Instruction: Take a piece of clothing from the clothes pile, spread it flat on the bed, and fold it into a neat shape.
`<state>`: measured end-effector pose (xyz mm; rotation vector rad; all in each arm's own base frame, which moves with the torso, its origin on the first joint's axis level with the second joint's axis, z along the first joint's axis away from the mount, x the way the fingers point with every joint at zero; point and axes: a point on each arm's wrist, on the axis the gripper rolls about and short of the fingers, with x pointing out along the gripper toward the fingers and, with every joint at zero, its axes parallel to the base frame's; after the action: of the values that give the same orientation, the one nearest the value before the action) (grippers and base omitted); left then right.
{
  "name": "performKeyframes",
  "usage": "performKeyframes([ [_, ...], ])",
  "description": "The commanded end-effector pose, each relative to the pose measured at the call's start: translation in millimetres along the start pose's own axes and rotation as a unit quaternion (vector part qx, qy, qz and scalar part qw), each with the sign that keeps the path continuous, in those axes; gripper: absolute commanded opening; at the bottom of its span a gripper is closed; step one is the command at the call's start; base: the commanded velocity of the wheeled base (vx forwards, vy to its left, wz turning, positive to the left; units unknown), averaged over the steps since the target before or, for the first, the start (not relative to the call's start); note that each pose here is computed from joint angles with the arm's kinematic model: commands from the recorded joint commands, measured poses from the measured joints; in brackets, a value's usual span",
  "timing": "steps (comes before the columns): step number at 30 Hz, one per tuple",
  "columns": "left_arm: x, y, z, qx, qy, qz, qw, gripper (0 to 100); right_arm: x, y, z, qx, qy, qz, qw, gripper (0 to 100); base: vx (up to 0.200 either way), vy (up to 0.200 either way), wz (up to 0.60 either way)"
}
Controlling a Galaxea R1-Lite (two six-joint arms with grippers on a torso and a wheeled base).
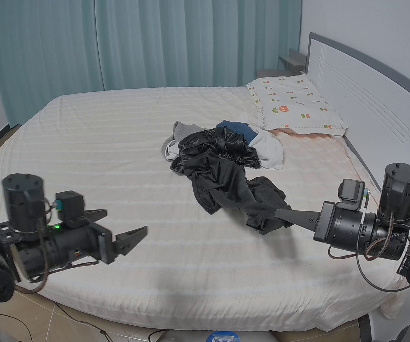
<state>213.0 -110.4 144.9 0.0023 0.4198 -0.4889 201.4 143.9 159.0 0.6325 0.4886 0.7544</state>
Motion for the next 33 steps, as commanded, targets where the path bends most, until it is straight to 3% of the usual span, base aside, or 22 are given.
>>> performKeyframes([
  [1, 120, -35, -18, 0.002, 0.042, -0.034, 0.9986, 100, -5, 23, -3, -0.015, 0.005, 0.043, 0.9989, 0, 0.0, 0.0, 0.0],
  [10, 163, -44, -23, -0.024, 0.044, -0.044, 0.9978, 100, -9, 27, -1, -0.021, -0.002, 0.052, 0.9985, 0, 0.0, 0.0, 0.0],
  [22, 189, -44, -17, -0.057, 0.024, -0.044, 0.9971, 100, -13, 33, 8, -0.025, -0.021, 0.063, 0.9975, 0, 0.0, 0.0, 0.0],
  [25, 201, -45, -15, -0.076, 0.015, -0.04, 0.9962, 100, -19, 37, 11, -0.029, -0.03, 0.071, 0.9966, 0, 0.0, 0.0, 0.0],
  [29, 224, -44, -10, -0.139, -0.016, -0.014, 0.9901, 100, -29, 43, 16, -0.034, -0.048, 0.082, 0.9949, 0, 0.0, 0.0, 0.0],
  [33, 241, -37, -13, -0.156, -0.027, 0.01, 0.9874, 100, -40, 52, 23, -0.041, -0.068, 0.099, 0.992, 0, 0.0, 0.0, 0.0],
])
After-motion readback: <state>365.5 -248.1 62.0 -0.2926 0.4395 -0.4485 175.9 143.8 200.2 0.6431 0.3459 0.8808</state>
